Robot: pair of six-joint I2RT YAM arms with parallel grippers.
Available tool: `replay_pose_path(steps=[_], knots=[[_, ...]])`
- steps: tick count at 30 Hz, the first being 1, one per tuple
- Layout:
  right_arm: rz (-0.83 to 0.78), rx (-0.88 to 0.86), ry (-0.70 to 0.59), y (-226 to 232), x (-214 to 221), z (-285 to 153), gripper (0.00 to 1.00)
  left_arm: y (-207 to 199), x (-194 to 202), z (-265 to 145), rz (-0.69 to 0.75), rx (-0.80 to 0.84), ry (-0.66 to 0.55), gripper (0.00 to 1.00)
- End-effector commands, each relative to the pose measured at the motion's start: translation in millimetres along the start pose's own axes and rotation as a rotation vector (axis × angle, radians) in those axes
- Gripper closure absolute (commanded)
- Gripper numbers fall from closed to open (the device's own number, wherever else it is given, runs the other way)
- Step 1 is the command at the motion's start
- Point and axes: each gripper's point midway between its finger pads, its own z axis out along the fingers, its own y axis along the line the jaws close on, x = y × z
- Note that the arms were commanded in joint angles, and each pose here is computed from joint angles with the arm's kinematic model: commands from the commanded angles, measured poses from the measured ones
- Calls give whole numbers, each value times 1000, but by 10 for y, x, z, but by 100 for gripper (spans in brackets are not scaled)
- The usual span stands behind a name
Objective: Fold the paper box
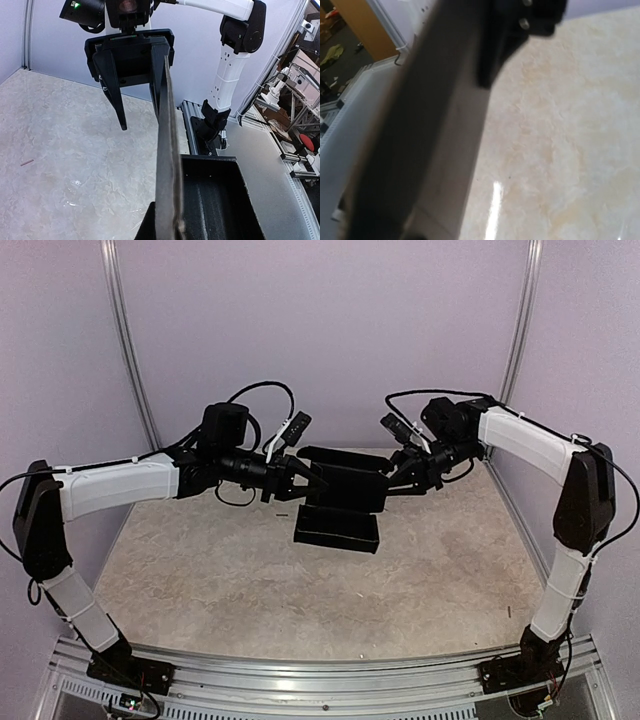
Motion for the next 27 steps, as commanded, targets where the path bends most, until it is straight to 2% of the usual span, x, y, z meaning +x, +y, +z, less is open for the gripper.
replay_pose_path(steps=[1, 9, 21, 27], knots=[[-8, -64, -33, 101, -97, 36, 65, 23, 15, 27, 0, -10, 1, 100], [-15, -103, -29, 217, -84, 41, 59, 103, 23, 12, -7, -38, 2, 100], [-11, -106, -32, 243, -72, 52, 59, 109, -22, -10, -8, -41, -11, 100], [-3, -136, -35, 295, -75, 136, 55, 97, -36, 43, -1, -39, -9, 100]])
